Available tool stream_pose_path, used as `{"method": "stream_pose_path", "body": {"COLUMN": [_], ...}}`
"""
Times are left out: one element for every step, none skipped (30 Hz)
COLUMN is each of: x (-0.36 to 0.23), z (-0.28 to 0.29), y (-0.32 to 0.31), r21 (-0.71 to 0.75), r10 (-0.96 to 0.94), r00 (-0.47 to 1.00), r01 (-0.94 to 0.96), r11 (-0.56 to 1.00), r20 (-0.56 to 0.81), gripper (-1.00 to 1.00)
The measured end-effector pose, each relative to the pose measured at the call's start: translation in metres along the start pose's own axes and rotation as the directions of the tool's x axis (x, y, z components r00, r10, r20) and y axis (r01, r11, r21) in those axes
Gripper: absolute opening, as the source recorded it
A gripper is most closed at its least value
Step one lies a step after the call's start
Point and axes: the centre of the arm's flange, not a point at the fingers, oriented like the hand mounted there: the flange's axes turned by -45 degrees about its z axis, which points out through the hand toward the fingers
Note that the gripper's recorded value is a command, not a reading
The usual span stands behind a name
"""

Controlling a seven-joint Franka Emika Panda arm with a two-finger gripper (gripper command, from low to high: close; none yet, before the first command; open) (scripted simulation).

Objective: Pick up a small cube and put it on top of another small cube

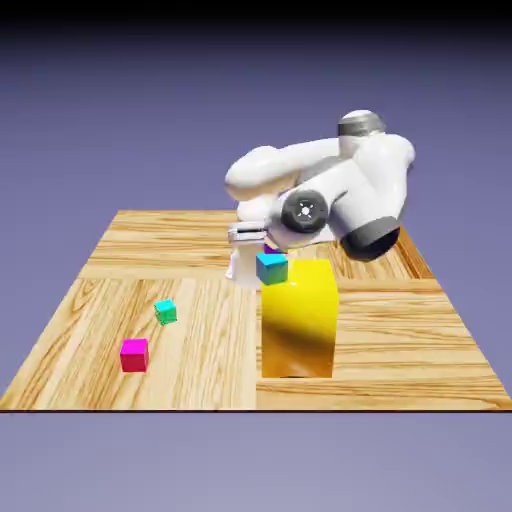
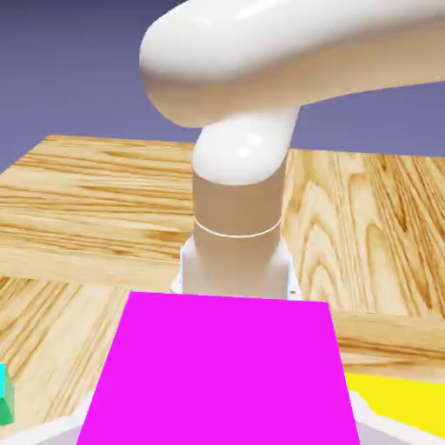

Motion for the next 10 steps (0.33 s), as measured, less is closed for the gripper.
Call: {"method": "stream_pose_path", "body": {"x": [-0.002,-0.003,-0.003,-0.003,-0.001,0.001,0.003,0.005,0.008,0.011], "z": [0.009,0.016,0.016,0.016,0.007,-0.002,-0.012,-0.021,-0.029,-0.038], "y": [0.000,-0.001,0.000,0.000,0.000,0.000,0.000,0.000,0.000,0.000], "r21": [0.000,0.001,0.000,0.000,-0.001,-0.001,-0.001,-0.002,-0.001,-0.001], "r10": [0.001,0.002,0.002,0.002,0.001,0.000,-0.001,-0.001,-0.001,0.000], "r00": [1.000,1.000,1.000,1.000,1.000,1.000,1.000,1.000,1.000,1.000], "r01": [-0.001,-0.002,-0.002,-0.002,-0.001,0.000,0.001,0.001,0.001,0.000], "r11": [1.000,1.000,1.000,1.000,1.000,1.000,1.000,1.000,1.000,1.000], "r20": [0.001,0.001,0.001,0.001,0.000,0.000,0.000,0.000,0.000,0.000], "gripper": [-1.00,1.00,1.00,1.00,1.00,1.00,1.00,1.00,1.00,1.00]}}
